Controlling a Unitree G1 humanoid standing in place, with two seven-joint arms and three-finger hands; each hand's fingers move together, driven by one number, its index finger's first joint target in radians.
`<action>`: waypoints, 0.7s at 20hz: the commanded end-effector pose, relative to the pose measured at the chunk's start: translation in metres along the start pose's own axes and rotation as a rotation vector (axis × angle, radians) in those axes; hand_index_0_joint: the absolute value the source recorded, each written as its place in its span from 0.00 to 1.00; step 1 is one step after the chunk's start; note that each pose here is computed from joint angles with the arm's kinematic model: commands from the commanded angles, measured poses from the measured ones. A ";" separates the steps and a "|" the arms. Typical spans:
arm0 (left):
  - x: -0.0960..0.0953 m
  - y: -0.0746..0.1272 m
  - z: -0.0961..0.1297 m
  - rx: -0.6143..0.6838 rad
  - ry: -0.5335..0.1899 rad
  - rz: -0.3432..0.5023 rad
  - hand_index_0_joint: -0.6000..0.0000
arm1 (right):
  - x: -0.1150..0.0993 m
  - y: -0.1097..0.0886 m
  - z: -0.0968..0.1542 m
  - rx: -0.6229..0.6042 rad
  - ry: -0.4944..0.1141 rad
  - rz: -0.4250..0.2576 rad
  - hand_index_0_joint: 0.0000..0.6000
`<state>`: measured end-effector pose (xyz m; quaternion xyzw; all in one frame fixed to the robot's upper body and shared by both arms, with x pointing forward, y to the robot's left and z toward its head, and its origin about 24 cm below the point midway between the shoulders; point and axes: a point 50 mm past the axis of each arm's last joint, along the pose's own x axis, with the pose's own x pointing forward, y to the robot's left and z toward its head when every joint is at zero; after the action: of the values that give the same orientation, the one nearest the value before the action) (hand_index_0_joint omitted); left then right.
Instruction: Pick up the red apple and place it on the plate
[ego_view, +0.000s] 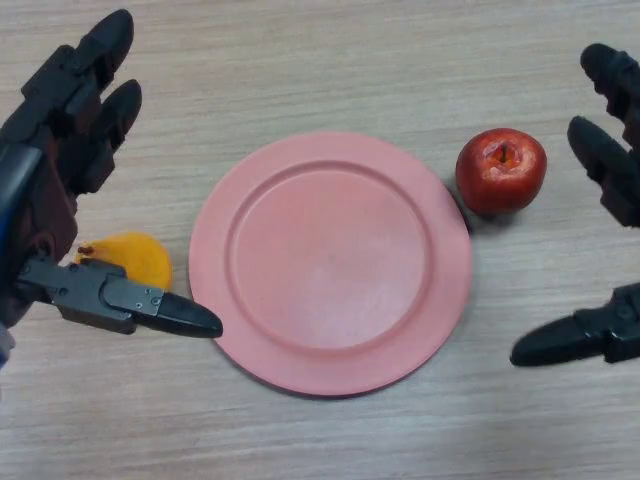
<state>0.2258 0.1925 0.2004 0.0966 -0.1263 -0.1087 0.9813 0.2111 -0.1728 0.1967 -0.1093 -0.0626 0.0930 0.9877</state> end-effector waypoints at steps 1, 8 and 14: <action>-0.008 0.015 0.034 0.127 -0.242 0.102 1.00 | -0.007 -0.010 0.027 -0.109 -0.219 -0.057 0.00; -0.012 0.015 0.029 0.193 -0.236 0.132 1.00 | -0.007 -0.018 0.028 -0.055 -0.224 -0.096 0.00; -0.017 0.013 0.030 0.168 -0.231 0.114 1.00 | -0.005 -0.025 0.027 -0.063 -0.223 -0.140 0.00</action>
<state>0.2179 0.1963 0.2007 0.1232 -0.1620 -0.0786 0.9759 0.2185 -0.1872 0.1972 -0.0980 -0.0705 0.0610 0.9908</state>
